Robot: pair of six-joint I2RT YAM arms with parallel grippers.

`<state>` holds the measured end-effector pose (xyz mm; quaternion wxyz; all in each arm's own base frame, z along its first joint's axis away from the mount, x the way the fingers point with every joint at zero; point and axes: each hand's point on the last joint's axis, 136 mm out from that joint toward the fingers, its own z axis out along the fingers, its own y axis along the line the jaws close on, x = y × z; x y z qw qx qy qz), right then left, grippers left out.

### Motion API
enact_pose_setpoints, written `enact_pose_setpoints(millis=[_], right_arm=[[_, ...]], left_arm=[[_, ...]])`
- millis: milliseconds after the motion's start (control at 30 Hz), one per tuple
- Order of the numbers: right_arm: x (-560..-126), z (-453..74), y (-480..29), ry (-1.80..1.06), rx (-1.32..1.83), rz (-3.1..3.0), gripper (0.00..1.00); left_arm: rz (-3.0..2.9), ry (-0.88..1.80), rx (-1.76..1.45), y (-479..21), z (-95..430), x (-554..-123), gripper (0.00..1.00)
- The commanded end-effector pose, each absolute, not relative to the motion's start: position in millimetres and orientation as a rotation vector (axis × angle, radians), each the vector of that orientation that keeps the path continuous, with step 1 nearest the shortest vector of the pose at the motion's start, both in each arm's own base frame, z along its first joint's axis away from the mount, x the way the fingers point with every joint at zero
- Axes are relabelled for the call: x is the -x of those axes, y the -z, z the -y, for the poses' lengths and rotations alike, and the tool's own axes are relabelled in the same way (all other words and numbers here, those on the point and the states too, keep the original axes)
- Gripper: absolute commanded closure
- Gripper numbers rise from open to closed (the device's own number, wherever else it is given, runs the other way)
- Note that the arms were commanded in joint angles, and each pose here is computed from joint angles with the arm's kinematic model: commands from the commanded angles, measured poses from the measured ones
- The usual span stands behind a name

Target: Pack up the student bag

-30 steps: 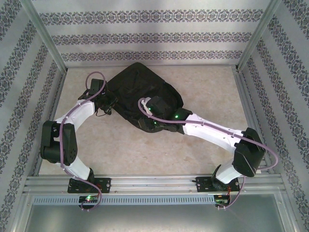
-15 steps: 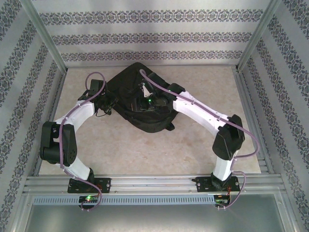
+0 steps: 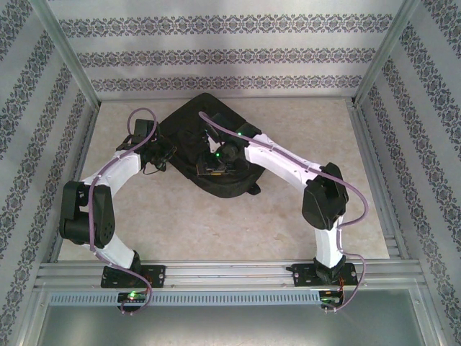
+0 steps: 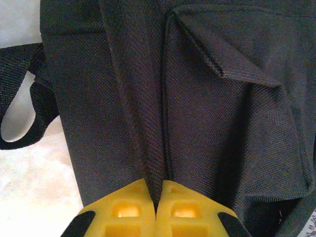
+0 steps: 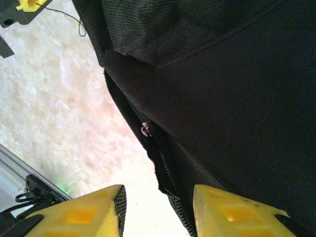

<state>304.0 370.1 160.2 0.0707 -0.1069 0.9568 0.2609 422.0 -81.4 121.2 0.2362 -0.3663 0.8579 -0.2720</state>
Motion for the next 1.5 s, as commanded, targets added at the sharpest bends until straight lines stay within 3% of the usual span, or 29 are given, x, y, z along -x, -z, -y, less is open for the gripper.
enact_pose_setpoints(millis=[0, 433, 500, 567, 600, 767, 1133, 1467], right_arm=[[-300, -384, -159, -0.832, 0.373, -2.880, 0.63], [-301, -389, -136, -0.736, 0.416, -2.909, 0.70], [-306, -387, -131, -0.704, 0.408, -2.907, 0.79], [-309, -386, -132, -0.708, 0.399, -2.900, 0.97], [-310, -386, -135, -0.711, 0.397, -2.884, 1.00], [-305, -376, -164, -0.732, 0.374, -2.803, 1.00], [-268, -334, -149, -0.538, 0.436, -2.812, 1.00], [-274, -312, -171, -0.093, 0.989, -2.464, 1.00]], left_arm=[[-2.334, 0.787, 1.002, -125, 85, -422, 1.00], [-2.329, 0.803, 1.021, -121, 82, -423, 1.00], [-2.326, 0.803, 1.024, -120, 81, -423, 1.00], [-2.325, 0.802, 1.028, -120, 80, -422, 1.00], [-2.323, 0.801, 1.029, -120, 79, -422, 1.00], [-2.309, 0.757, 1.051, -120, 68, -421, 1.00], [-2.321, 0.686, 1.098, -112, 54, -421, 1.00], [-2.346, 0.665, 1.071, -110, 53, -421, 1.00]])
